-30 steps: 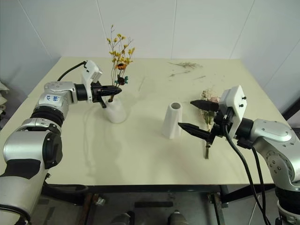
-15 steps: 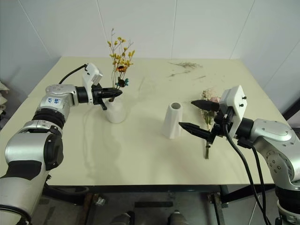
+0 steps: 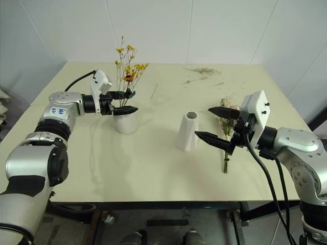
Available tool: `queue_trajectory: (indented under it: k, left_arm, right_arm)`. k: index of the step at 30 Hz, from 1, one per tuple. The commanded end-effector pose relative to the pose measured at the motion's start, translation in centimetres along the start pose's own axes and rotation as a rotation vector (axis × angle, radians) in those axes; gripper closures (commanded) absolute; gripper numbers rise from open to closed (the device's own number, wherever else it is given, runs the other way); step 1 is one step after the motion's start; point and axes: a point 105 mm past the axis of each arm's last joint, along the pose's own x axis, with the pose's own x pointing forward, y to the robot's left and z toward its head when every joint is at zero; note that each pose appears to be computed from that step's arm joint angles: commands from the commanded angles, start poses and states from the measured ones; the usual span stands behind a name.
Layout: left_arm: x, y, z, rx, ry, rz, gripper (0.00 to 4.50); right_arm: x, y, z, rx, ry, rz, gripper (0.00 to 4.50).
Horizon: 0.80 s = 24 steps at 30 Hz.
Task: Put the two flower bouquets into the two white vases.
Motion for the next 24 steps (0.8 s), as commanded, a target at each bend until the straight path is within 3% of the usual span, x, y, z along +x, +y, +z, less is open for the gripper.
queue_trajectory:
  k: [1, 15, 19, 24]
  left_arm:
    - [-1.9, 1.0, 2.2, 0.051, -0.082, 0.031, 0.03]
    - [-5.7, 1.4, 2.2, 0.021, -0.183, 0.018, 0.03]
    - [-9.4, 0.2, 4.0, 0.084, -0.412, -0.091, 0.03]
    - [-11.5, -0.3, 4.0, 0.110, -0.444, -0.111, 0.03]
  right_arm:
    - [-0.2, -0.1, 0.8, -0.046, 0.004, -0.002, 0.00]
    - [-0.6, -0.8, 0.7, -0.058, 0.030, -0.024, 0.00]
    - [-1.6, -1.8, -1.0, -0.062, 0.136, -0.112, 0.00]
    - [-3.1, -4.5, -4.5, -0.028, 0.336, -0.290, 0.00]
